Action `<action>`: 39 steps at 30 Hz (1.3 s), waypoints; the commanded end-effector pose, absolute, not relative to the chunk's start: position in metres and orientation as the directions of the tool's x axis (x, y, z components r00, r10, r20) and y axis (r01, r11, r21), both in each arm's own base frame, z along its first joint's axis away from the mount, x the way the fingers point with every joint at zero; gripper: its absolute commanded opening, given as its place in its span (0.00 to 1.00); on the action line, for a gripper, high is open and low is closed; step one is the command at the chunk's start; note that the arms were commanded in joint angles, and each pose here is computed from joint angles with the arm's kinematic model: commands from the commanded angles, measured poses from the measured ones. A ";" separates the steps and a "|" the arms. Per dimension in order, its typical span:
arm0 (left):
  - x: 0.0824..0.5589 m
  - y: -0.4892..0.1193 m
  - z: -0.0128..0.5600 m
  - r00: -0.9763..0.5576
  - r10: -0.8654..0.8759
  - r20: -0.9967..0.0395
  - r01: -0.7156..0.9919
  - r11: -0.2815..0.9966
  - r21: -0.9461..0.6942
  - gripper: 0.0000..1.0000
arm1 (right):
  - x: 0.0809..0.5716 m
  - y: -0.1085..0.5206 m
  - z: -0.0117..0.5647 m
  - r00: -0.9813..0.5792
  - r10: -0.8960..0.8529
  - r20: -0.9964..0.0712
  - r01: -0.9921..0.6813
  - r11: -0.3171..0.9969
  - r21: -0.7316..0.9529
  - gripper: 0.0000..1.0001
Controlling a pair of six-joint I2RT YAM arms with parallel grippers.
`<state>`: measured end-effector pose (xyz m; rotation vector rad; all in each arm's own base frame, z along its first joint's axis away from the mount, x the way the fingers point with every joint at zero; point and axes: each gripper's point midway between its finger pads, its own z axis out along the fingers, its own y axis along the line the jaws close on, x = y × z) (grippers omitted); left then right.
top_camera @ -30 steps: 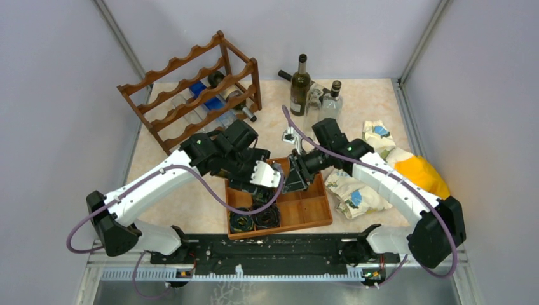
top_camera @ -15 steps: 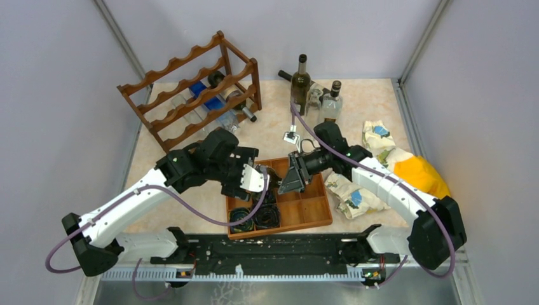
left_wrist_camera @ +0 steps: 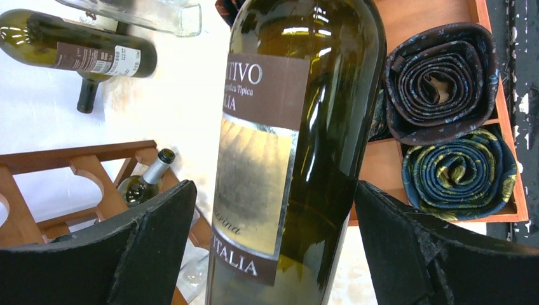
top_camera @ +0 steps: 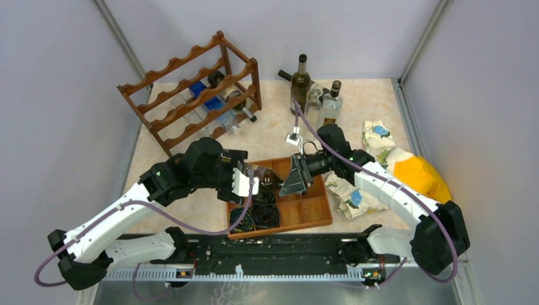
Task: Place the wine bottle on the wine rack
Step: Pick up the wine bottle from the center of the board, then place the wine bottle in the wine rack.
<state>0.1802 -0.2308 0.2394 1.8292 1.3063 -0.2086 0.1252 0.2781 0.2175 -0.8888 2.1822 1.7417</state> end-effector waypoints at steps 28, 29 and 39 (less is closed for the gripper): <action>0.141 -0.248 0.435 0.119 -0.116 -0.986 0.907 0.416 0.061 0.98 | 0.127 0.285 0.251 -0.672 -0.259 -0.694 -0.716 -0.011 0.698 0.00; 0.144 -0.246 0.448 0.105 -0.162 -0.981 0.897 0.441 0.024 0.98 | 0.129 0.288 0.252 -0.666 -0.250 -0.703 -0.725 -0.005 0.688 0.00; 0.184 -0.225 0.509 0.029 -0.424 -0.905 0.757 0.601 -0.258 0.99 | 0.162 0.330 0.244 -0.621 -0.196 -0.759 -0.781 0.079 0.619 0.00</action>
